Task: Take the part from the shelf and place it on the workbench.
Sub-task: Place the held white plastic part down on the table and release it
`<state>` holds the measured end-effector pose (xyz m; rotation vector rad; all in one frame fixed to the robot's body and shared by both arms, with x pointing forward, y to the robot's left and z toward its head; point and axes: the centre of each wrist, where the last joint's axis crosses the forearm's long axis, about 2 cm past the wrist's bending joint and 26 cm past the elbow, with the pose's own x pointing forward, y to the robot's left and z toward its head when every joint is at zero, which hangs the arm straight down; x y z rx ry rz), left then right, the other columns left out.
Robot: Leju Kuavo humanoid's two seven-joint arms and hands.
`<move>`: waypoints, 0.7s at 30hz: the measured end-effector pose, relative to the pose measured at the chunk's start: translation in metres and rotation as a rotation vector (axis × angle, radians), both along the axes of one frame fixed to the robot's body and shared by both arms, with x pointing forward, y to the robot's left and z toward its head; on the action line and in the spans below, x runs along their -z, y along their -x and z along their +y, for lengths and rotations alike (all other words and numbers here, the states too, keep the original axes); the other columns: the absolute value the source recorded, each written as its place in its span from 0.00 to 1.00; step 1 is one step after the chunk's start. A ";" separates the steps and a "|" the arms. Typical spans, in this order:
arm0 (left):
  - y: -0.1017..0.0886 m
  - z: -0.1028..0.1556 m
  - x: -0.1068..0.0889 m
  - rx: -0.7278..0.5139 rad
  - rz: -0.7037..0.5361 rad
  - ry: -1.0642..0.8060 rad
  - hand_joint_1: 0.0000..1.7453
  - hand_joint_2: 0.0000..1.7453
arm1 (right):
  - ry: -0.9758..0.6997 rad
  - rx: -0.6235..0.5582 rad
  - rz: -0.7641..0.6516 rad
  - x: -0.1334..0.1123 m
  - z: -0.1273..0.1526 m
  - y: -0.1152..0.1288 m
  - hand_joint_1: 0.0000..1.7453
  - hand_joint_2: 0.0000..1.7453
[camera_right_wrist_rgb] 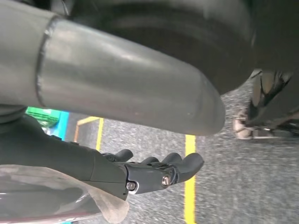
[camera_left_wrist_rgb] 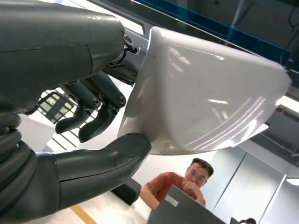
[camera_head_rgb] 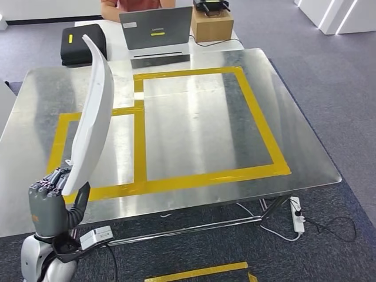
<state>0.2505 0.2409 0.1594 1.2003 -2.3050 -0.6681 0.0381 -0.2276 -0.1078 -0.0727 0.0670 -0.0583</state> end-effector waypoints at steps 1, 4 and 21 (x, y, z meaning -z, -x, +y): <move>-0.001 0.000 0.000 0.000 0.001 0.001 1.00 1.00 | -0.001 0.000 0.001 0.000 0.000 0.000 0.00 0.00; -0.002 -0.001 0.001 -0.002 0.007 -0.008 1.00 1.00 | -0.006 -0.002 0.007 0.000 0.000 0.003 0.00 0.00; -0.073 -0.006 0.015 -0.052 0.073 -0.396 1.00 1.00 | -0.038 -0.106 -0.006 0.000 0.001 -0.003 0.00 0.00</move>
